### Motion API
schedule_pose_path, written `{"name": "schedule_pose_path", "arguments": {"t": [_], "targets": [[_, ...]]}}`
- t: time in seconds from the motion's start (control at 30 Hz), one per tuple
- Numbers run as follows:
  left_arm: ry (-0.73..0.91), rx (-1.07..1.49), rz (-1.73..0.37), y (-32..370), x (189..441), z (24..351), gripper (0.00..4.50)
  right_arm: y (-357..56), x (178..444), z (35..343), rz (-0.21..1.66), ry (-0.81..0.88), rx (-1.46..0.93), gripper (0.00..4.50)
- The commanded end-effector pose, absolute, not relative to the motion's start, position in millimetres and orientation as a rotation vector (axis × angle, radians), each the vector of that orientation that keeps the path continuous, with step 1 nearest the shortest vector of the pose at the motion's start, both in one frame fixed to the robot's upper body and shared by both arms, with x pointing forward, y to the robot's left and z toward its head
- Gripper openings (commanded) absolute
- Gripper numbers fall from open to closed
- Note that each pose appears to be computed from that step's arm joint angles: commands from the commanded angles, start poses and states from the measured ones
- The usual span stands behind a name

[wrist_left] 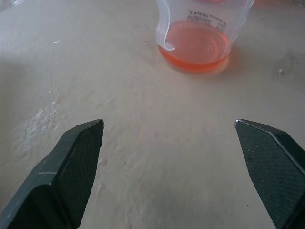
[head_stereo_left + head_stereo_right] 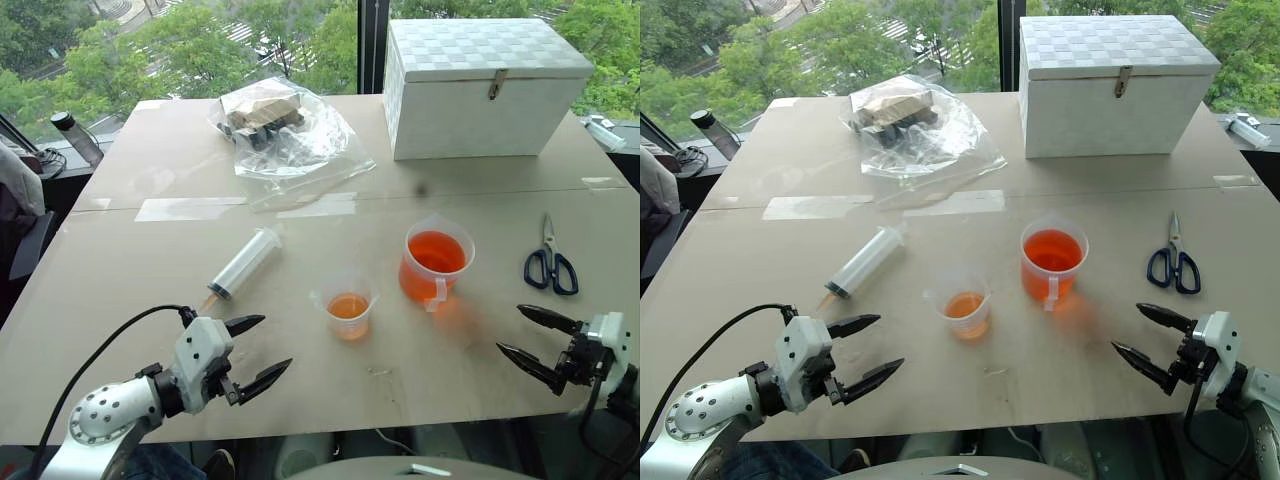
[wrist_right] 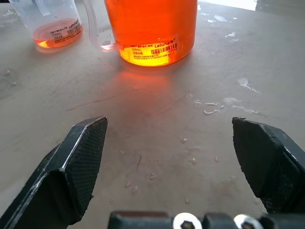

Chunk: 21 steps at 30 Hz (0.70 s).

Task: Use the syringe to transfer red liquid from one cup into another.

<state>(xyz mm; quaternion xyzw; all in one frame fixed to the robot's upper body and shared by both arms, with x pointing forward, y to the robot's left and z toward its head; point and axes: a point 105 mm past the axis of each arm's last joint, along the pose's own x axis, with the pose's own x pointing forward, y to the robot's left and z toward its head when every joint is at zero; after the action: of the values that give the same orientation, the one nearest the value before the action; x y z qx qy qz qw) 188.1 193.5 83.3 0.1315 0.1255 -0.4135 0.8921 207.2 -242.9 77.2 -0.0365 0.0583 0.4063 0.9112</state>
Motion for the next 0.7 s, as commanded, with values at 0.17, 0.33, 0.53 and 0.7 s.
{"name": "schedule_pose_path", "arguments": {"t": [0.17, 0.33, 0.53, 0.7], "targets": [[0.136, 0.342, -0.695, 214, 235, 142, 4.50, -219, 223, 183, 0.950, -0.145, -0.029, 4.45], [0.239, 0.422, -0.622, 227, 269, 161, 4.50, -167, 231, 214, 1.111, -0.040, -0.134, 4.45], [0.436, 0.459, -0.546, 239, 297, 174, 4.50, -118, 241, 259, 1.194, -0.048, -0.189, 4.45], [0.604, 0.419, -0.492, 244, 303, 179, 4.50, -97, 240, 279, 1.225, 0.011, -0.244, 4.45]]}}
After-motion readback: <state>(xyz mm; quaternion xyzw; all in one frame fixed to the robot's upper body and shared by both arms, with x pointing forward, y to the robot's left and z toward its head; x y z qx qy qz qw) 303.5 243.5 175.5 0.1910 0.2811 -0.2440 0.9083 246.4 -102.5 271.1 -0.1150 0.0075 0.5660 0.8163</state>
